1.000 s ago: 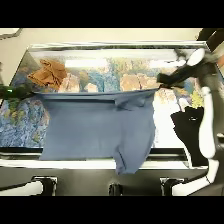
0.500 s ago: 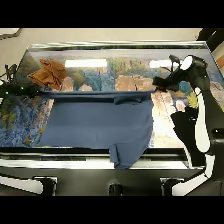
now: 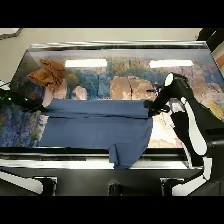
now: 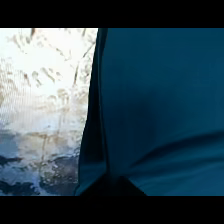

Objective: Fold the shirts.

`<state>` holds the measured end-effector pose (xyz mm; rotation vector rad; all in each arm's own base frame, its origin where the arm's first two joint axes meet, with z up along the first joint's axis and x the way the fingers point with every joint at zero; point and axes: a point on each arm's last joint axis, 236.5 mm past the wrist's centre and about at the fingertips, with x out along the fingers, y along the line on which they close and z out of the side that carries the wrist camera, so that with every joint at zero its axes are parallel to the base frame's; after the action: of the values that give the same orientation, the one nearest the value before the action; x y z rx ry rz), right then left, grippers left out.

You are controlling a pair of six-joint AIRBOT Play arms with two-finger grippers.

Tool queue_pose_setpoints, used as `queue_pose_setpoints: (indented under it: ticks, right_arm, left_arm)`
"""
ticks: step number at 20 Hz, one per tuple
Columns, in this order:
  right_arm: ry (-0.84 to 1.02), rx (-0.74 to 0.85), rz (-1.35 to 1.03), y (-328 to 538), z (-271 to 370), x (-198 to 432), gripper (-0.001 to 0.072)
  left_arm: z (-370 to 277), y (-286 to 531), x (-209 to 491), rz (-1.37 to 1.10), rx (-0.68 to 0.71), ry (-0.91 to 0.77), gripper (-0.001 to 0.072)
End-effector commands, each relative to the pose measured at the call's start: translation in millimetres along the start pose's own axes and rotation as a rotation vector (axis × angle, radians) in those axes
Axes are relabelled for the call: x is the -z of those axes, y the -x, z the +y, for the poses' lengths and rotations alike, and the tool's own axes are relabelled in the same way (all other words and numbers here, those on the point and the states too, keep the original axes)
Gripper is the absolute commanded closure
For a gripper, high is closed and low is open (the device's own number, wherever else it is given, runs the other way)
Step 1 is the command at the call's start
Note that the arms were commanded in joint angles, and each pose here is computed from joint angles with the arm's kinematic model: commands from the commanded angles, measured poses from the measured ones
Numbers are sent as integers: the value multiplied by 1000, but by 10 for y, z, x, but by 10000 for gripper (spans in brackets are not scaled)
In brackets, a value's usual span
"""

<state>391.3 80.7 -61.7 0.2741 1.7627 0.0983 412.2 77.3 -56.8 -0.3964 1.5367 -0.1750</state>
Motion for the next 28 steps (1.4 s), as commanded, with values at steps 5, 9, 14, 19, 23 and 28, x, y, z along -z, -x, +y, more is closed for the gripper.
queue_pose_setpoints:
  ticks: [5,9,14,19,23,28]
  right_arm:
    - [-2,0,63,244,-152,310,339]
    - [-20,-6,18,361,-227,793,338]
    - [10,-17,10,91,-309,1359,320]
    - [17,-21,8,98,-300,1380,320]
    - [16,-20,25,96,-303,1421,319]
    - [-7,-86,78,-164,-228,1699,250]
  left_arm:
    - [27,55,326,120,7,50,249]
    - [217,33,1023,213,9,165,255]
    - [474,-166,1728,202,72,234,259]
    - [597,-269,1693,153,56,261,260]
    - [506,-393,1717,172,76,249,281]
    - [352,-415,1614,141,145,257,684]
